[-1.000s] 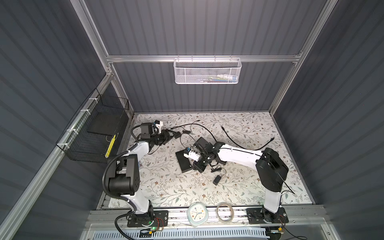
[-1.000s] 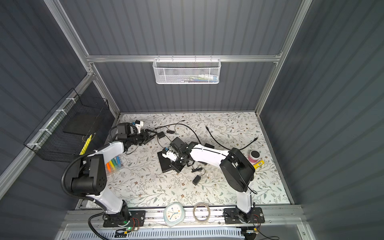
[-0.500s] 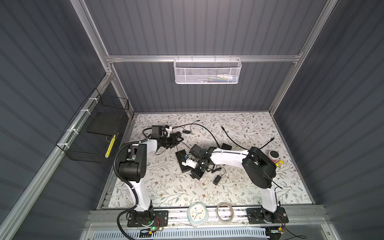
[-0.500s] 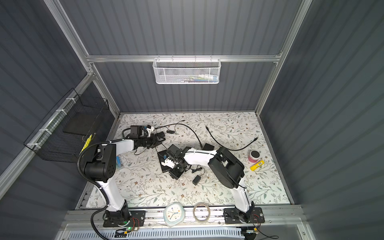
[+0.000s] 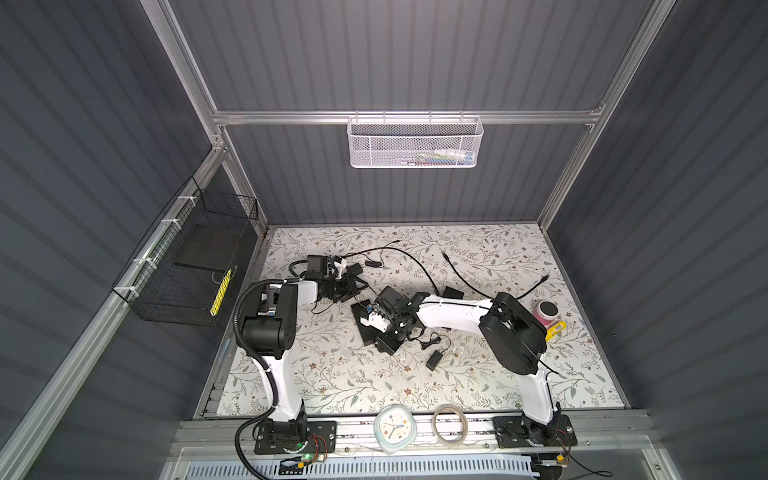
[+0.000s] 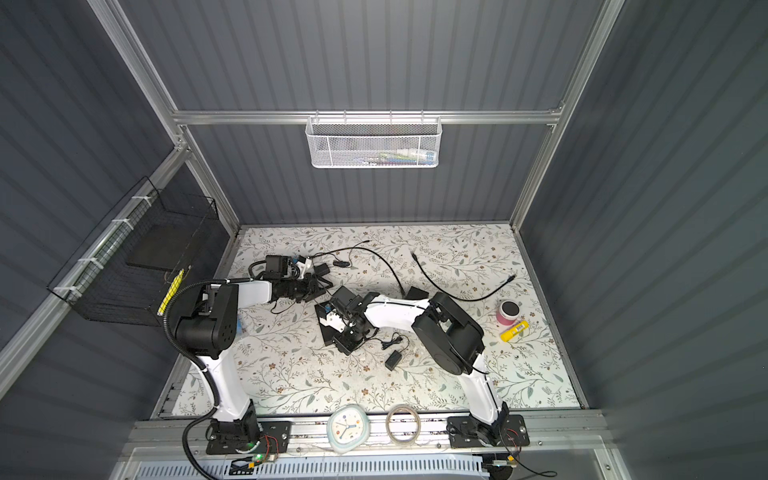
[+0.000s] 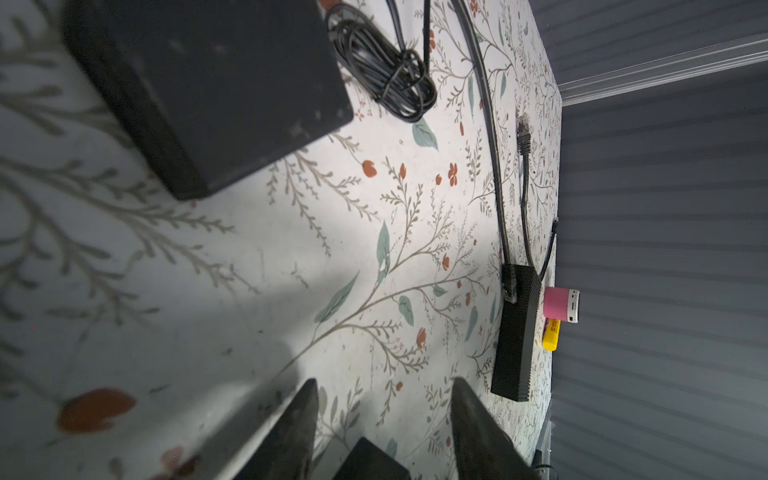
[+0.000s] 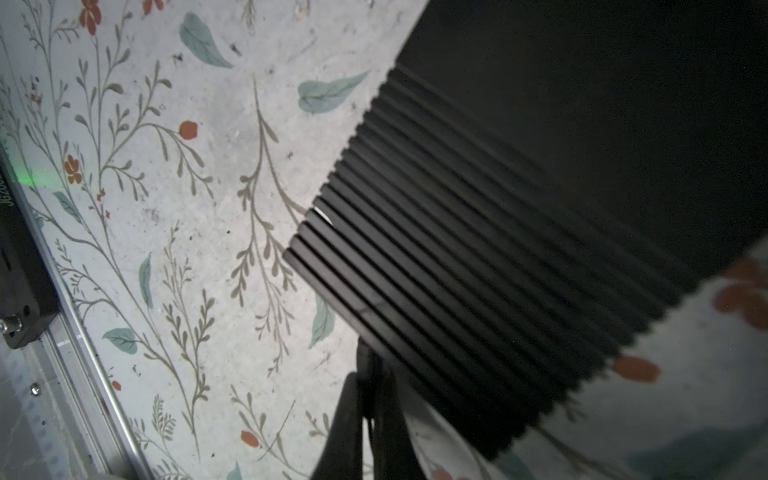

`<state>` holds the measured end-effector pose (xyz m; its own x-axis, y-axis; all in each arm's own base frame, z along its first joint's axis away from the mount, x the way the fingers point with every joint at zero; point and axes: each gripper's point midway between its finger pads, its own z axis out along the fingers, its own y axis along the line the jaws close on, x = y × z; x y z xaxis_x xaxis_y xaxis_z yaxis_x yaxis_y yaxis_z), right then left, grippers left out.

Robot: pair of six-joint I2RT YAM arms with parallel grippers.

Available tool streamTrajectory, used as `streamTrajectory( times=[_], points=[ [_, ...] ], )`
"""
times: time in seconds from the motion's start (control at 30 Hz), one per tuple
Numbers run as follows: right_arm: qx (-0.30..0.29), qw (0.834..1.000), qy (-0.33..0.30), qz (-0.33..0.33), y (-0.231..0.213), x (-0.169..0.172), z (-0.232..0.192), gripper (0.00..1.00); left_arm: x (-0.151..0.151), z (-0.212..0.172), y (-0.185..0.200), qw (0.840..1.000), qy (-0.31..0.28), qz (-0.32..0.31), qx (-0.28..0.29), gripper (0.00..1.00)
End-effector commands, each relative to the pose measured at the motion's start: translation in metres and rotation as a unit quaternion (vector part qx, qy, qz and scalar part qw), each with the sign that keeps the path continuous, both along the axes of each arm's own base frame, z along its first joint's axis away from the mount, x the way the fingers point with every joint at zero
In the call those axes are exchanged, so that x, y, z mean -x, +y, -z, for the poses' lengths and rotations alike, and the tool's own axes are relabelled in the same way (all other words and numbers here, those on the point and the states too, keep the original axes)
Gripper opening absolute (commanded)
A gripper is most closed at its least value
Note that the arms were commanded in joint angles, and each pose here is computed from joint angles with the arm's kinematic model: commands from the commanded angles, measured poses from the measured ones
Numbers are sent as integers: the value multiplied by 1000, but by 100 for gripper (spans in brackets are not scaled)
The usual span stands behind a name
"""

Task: Insert the plug into the switch port

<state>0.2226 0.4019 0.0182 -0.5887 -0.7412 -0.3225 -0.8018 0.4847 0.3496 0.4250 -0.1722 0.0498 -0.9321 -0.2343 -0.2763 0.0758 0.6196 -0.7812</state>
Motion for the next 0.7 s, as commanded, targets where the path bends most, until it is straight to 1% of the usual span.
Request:
streamTrajectory(
  times=[0.0, 0.17, 0.27, 0.33, 0.5, 0.67],
  points=[
    [8, 1000, -3, 19, 0, -9, 4, 0, 7, 8, 1, 1000, 5, 9, -3, 52],
    [3, 999, -3, 32, 0, -15, 1, 0, 13, 11, 1, 1000, 11, 11, -5, 52],
    [8, 999, -22, 44, -3, -25, -2, 0, 15, 12, 2, 1000, 11, 10, -6, 52],
    [6, 999, -23, 47, -3, -27, -4, 0, 17, 13, 2, 1000, 14, 10, -6, 52],
    [-5, 998, -25, 51, -1, -29, -13, 0, 20, 14, 4, 1000, 16, 10, -12, 51],
    [-8, 998, -18, 53, 0, -27, -13, 0, 22, 14, 5, 1000, 18, 10, -15, 51]
  ],
)
